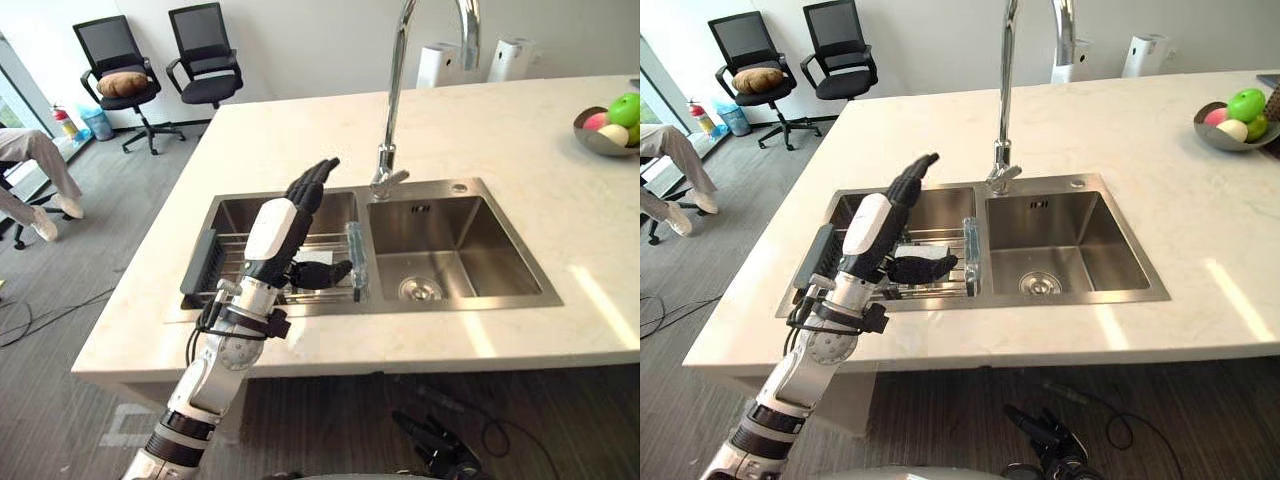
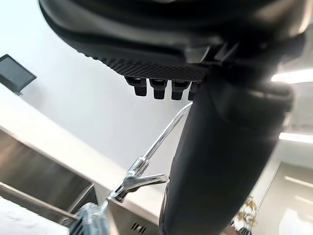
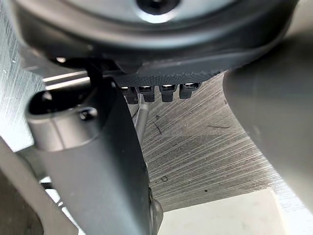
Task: Walk over to the sink, pick up the cup, carry it to the dishwasher, place the cup inside the dishwasher, then close the dishwasher door
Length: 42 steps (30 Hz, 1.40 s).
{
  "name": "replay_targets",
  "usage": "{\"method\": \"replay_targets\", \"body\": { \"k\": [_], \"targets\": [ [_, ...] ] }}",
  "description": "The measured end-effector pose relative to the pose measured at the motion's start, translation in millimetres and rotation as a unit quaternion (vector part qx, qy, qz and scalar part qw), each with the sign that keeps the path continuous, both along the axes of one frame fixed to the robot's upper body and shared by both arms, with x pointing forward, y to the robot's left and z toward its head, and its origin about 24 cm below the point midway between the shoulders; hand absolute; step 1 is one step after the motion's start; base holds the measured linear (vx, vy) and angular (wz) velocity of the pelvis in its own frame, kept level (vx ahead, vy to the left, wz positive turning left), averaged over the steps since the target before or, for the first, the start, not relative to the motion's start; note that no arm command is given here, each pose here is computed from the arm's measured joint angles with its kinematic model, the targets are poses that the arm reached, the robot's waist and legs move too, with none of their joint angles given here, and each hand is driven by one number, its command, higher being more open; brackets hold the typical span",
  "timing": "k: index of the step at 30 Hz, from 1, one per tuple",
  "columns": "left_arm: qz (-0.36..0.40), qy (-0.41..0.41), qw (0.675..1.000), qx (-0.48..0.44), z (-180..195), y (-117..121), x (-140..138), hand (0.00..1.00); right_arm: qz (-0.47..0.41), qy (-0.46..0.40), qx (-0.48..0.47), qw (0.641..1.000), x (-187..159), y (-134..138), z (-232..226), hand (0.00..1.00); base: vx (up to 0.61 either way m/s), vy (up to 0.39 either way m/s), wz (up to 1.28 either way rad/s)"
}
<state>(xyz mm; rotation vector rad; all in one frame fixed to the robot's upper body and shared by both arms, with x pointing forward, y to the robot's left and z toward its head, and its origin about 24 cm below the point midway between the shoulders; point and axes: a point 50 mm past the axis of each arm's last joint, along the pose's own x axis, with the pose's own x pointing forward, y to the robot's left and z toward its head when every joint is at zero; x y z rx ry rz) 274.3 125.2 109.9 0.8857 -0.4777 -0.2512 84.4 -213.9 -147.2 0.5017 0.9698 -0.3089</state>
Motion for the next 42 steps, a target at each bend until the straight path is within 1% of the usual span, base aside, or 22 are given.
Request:
{"method": "replay_targets", "body": {
  "k": [1,3,5,9,13,16,21,23,28,35,42],
  "targets": [
    [0.005,0.011,1.0,0.014,-2.1,3.6,3.8,1.0,0.003,-0.001,0.003,1.0,1.3,1.9,-0.1,1.0,0.11,-0.11,0.19],
    [0.017,0.042,0.997,0.061,-0.2,18.4,20.9,1.0,0.01,0.003,0.022,1.0,1.6,11.7,-2.3,1.0,0.11,-0.176,0.24],
    [0.012,0.065,0.995,0.074,0.4,22.4,25.8,1.0,0.013,0.007,0.02,1.0,0.5,8.1,-2.5,1.0,0.09,-0.113,0.14],
    [-0.011,0.083,0.992,0.092,9.4,22.0,31.7,1.0,0.017,0.022,0.018,0.999,-2.4,2.8,-3.7,1.0,0.02,-0.052,-0.07],
    [-0.026,0.125,0.979,0.157,11.3,29.6,42.2,1.0,0.028,0.028,0.02,0.999,-3.5,3.4,-4.1,1.0,-0.03,0.004,-0.26],
    [-0.029,0.152,0.972,0.177,8.2,33.9,44.8,1.0,0.029,0.028,0.021,0.999,-3.6,3.8,-4.2,1.0,-0.01,0.026,-0.13],
    [-0.027,0.231,0.947,0.223,-0.7,50.2,49.4,1.0,0.029,0.029,0.023,0.999,-5.2,4.0,-4.6,1.0,0.02,0.023,-0.12],
    [-0.017,0.246,0.941,0.232,-0.6,57.3,51.0,1.0,0.03,0.029,0.025,0.999,-5.7,4.1,-4.9,1.0,0.03,0.014,-0.06],
    [-0.004,0.249,0.937,0.245,6.1,66.2,53.2,1.0,0.027,0.033,0.03,0.999,-8.8,3.2,-5.9,1.0,0.01,0.003,-0.01],
    [0.01,0.263,0.934,0.243,-1.0,74.1,55.7,1.0,0.018,0.038,0.035,0.998,-13.8,2.0,-7.3,1.0,-0.05,0.001,-0.01],
    [0.001,0.273,0.929,0.249,-6.6,74.2,54.3,1.0,0.016,0.045,0.039,0.998,-17.7,3.0,-8.8,1.0,0.0,0.0,0.0]
  ]
}}
